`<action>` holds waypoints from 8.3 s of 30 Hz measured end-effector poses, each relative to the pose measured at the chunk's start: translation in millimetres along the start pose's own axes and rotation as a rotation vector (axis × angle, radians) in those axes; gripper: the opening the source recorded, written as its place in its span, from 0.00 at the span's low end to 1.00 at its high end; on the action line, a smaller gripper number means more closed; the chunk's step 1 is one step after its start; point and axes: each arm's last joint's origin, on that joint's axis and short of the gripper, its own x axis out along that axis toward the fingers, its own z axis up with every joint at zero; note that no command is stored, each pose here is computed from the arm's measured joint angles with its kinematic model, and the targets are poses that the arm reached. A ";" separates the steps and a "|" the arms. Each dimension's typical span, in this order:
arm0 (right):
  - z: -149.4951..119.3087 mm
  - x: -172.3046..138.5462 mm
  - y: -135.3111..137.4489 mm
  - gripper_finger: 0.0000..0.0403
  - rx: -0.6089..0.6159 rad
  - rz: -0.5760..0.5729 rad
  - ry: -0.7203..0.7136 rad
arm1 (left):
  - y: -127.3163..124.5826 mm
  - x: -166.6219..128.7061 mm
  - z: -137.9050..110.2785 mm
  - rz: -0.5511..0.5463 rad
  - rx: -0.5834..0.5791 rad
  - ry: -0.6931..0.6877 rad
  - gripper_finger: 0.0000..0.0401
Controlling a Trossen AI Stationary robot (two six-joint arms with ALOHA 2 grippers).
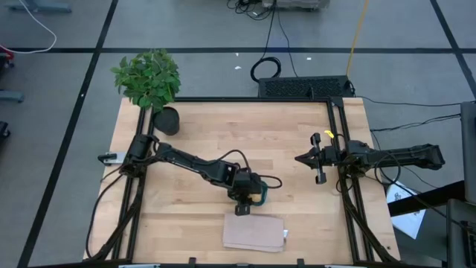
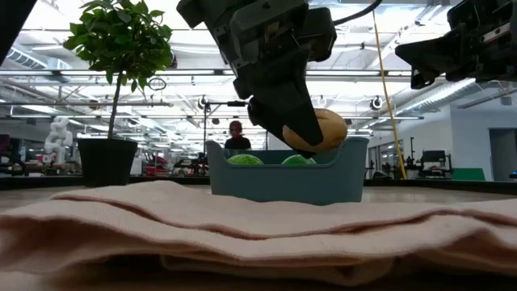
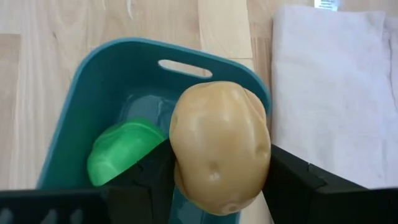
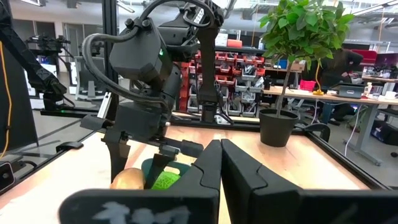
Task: Pick and placing Produce into tupperware
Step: Put the brown potato into the blue bin, then adjust the blue bin
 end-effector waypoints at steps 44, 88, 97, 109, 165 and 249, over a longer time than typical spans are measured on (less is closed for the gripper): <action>0.1 0.0 0.0 0.00 -0.008 0.000 -0.001 | 6.0 19.5 -7.6 0.024 0.010 0.041 0.49; 0.1 0.0 0.0 0.00 -0.007 0.000 -0.001 | 4.7 19.5 -5.7 -0.011 0.013 0.026 0.68; 0.1 0.0 0.0 0.00 -0.008 0.000 -0.001 | 0.6 4.5 5.7 -0.006 0.052 0.020 0.68; 0.1 0.0 0.0 0.00 -0.007 0.000 -0.001 | -4.6 -33.4 17.7 0.181 0.161 0.218 0.56; -40.7 24.3 25.8 0.00 0.258 0.106 0.340 | 21.1 -58.0 -129.5 0.347 -0.189 -0.268 0.00; -78.3 72.8 51.6 0.00 0.256 0.191 0.532 | -16.9 -35.0 -127.6 0.171 -0.212 -0.396 0.01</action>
